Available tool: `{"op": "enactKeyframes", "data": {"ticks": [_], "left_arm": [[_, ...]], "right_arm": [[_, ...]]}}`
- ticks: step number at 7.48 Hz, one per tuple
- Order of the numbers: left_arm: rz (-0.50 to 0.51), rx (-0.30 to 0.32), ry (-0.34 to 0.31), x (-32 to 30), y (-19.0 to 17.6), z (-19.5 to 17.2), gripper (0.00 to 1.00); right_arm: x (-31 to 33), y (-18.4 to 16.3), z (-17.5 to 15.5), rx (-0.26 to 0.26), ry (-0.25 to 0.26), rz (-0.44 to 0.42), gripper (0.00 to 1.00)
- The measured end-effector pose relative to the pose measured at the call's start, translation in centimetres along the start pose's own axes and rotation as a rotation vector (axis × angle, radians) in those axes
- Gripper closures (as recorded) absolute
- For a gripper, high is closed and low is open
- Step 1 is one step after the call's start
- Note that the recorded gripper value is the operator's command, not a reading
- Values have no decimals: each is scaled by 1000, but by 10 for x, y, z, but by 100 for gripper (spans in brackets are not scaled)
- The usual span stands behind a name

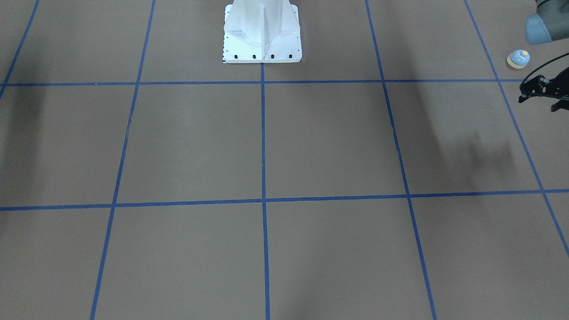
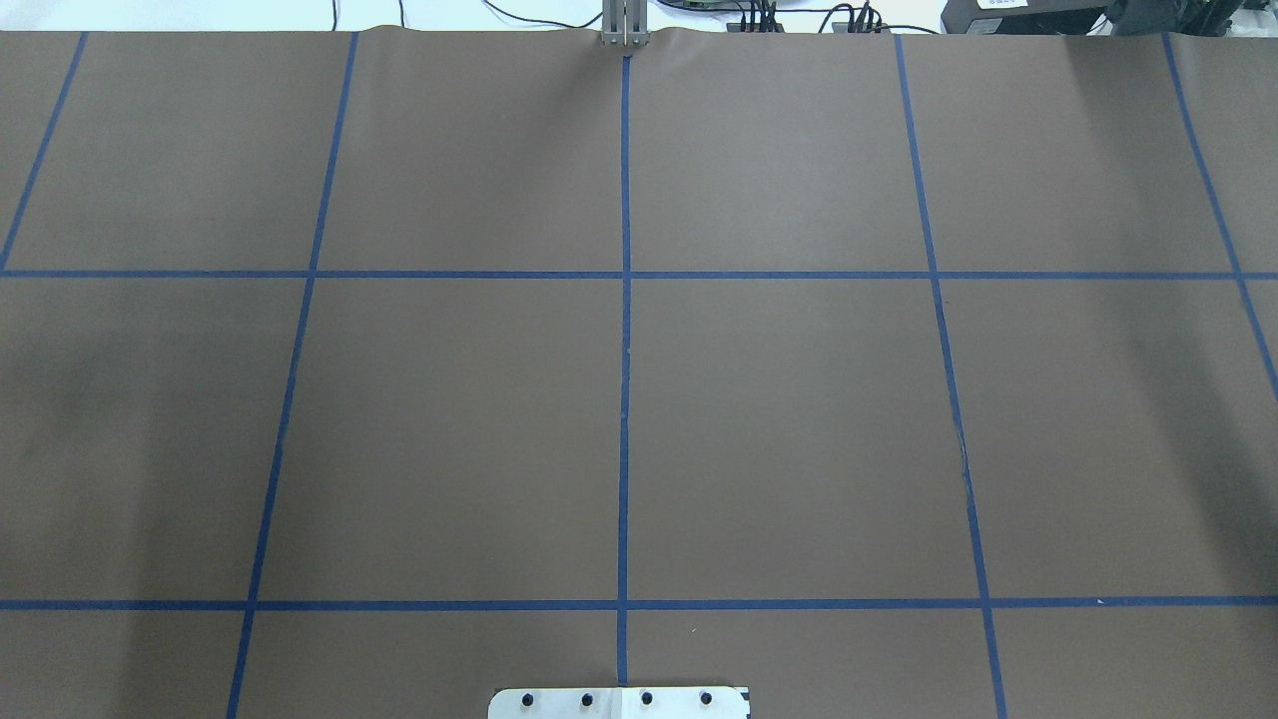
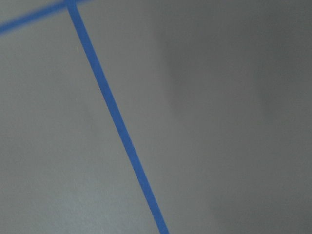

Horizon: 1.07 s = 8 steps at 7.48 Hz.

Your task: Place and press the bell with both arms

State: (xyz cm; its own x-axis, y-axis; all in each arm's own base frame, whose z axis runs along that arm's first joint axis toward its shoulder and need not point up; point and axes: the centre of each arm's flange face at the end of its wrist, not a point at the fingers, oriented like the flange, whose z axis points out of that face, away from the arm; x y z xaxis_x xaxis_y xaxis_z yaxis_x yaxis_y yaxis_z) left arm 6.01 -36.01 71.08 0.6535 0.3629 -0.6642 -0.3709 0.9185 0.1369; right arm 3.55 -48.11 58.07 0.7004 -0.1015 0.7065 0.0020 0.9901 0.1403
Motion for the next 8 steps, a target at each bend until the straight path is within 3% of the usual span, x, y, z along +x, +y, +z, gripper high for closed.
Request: {"op": "enactKeyframes", "data": {"ticks": [2, 4, 8], "left_arm": [[-11, -66, 5, -10, 65, 31, 1], [-28, -159, 11, -21, 104, 63, 1], [-28, -287, 18, -16, 125, 100, 1]], "right_arm": [[0, 0, 1, -1, 0, -2, 0], [0, 1, 1, -2, 0, -5, 0], [-2, 0, 2, -1, -1, -10, 0]]}}
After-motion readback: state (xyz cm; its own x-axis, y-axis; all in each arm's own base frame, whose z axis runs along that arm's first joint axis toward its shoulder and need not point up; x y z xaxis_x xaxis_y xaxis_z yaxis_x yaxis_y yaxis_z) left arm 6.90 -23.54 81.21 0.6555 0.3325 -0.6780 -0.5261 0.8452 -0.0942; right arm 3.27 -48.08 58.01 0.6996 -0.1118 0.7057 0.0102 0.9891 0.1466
